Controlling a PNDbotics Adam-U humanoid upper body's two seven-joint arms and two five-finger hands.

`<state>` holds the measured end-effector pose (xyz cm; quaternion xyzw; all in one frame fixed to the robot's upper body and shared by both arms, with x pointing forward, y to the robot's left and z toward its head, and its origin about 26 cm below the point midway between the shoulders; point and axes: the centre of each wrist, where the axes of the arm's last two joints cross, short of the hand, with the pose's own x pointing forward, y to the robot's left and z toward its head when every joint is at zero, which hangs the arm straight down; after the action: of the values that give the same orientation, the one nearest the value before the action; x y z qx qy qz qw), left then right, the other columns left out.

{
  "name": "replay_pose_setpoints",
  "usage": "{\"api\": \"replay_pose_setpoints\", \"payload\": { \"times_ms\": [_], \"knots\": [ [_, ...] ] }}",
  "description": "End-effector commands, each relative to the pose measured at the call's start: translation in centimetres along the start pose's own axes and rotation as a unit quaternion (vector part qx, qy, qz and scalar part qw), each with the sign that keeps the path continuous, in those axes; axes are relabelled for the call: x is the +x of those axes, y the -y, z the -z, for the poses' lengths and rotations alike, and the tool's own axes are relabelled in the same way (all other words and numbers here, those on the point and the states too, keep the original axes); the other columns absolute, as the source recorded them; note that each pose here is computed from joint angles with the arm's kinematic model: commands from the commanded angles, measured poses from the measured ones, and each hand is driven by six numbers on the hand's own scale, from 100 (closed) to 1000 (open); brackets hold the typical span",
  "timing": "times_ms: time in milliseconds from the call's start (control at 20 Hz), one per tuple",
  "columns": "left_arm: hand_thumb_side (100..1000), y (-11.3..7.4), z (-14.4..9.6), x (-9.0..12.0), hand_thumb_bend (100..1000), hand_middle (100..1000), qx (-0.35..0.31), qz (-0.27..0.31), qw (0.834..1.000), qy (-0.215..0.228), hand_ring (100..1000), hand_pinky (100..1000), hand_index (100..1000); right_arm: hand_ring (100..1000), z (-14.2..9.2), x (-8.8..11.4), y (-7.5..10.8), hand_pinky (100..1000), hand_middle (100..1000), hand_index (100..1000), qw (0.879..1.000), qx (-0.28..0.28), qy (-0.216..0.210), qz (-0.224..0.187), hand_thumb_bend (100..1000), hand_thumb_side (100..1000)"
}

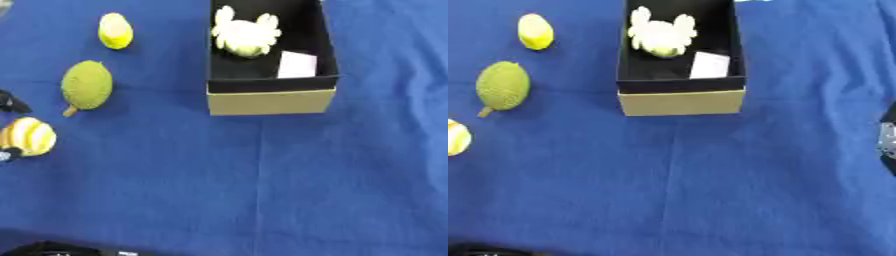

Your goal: Pick up objects on the table and place them in the box.

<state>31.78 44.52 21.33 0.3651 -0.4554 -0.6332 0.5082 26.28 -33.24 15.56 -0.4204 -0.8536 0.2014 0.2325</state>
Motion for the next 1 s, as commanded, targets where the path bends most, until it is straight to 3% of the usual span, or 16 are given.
{"api": "replay_pose_setpoints", "payload": {
  "times_ms": [50, 300, 500, 750, 850, 1000],
  "knots": [
    [271, -0.9, -0.3, -0.6, 450, 756, -0.007, 0.011, 1.0, -0.012, 802, 841, 862, 781, 0.6, 0.2, 0.3, 763, 726, 792, 1.0, -0.011, 0.007, 0.002, 100, 100],
    [248, -0.5, 0.0, -0.9, 463, 751, -0.02, 0.019, 0.999, -0.023, 804, 834, 853, 780, 0.6, 0.4, 0.1, 761, 725, 790, 1.0, -0.014, 0.003, 0.008, 100, 100],
    [150, -0.1, 0.4, -1.0, 391, 708, -0.013, 0.034, 0.999, -0.03, 768, 805, 813, 778, 0.6, 0.4, 0.0, 758, 724, 788, 1.0, -0.019, -0.003, 0.013, 100, 100],
    [113, 0.3, 0.9, -0.9, 336, 651, 0.016, 0.044, 0.998, -0.038, 728, 777, 775, 777, 0.6, 0.5, 0.0, 757, 723, 787, 1.0, -0.024, -0.009, 0.018, 100, 100],
    [104, 0.5, 1.1, -1.0, 276, 612, 0.027, 0.044, 0.998, -0.042, 698, 760, 752, 777, 0.6, 0.5, -0.1, 756, 723, 787, 0.999, -0.026, -0.011, 0.02, 100, 100],
    [100, 0.7, 1.3, -0.9, 274, 579, 0.04, 0.045, 0.997, -0.039, 666, 739, 722, 776, 0.6, 0.5, -0.1, 755, 722, 787, 0.999, -0.028, -0.015, 0.022, 100, 100]
  ]
}}
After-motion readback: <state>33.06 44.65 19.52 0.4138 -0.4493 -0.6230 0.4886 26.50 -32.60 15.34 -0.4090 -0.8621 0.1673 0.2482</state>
